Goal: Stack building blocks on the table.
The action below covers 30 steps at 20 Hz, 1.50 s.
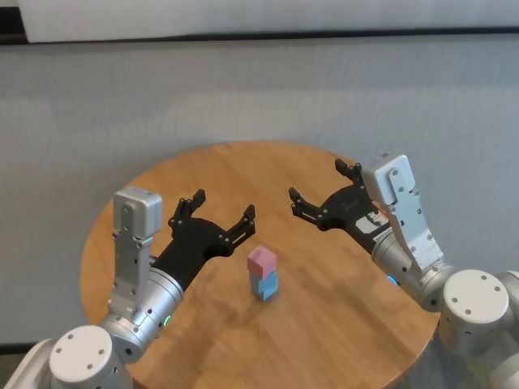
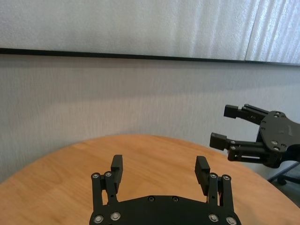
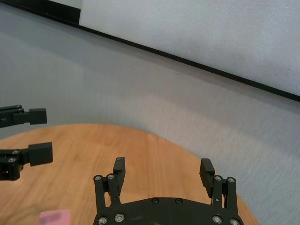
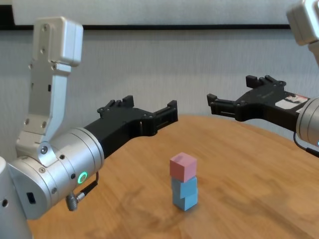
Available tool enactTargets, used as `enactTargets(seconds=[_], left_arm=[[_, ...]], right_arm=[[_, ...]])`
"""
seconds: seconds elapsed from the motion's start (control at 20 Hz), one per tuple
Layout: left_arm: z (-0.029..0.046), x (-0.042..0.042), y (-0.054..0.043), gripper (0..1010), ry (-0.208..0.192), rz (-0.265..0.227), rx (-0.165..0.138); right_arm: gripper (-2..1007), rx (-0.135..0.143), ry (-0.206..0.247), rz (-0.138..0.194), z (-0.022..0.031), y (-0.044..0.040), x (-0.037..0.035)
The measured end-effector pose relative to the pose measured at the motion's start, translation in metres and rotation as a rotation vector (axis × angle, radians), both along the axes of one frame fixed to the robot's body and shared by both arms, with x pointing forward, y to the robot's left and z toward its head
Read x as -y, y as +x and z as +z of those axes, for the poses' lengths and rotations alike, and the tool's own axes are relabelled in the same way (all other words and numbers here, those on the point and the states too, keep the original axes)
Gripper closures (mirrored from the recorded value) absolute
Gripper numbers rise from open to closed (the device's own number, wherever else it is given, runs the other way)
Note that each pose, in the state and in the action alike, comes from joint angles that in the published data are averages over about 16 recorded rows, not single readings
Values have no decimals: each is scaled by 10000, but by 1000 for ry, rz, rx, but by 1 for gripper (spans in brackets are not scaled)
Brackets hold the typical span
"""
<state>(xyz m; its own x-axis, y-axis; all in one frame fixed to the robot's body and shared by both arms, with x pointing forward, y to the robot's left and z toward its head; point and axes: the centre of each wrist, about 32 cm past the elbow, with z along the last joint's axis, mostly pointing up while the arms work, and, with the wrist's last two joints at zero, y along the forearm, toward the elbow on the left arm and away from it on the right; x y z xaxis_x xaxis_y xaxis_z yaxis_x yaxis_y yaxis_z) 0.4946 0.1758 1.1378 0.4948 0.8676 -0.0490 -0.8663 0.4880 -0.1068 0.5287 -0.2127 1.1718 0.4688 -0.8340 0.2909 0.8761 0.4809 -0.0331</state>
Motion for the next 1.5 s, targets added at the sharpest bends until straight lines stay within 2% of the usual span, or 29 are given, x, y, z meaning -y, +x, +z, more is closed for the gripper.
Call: enactTargets(seconds=[0.35,0.85,1.5], left_arm=[[-1,-19,26,10,14,-20,4],[15,-111,75,10,36,-30,17],[67,-169,98,10,67,-7,6]], right_arm=[[0,-1,4,-33,33,-38,30],[0,-22,-15,-95,81,-98,56],[0,-52,-15,-94,87,-101,57]])
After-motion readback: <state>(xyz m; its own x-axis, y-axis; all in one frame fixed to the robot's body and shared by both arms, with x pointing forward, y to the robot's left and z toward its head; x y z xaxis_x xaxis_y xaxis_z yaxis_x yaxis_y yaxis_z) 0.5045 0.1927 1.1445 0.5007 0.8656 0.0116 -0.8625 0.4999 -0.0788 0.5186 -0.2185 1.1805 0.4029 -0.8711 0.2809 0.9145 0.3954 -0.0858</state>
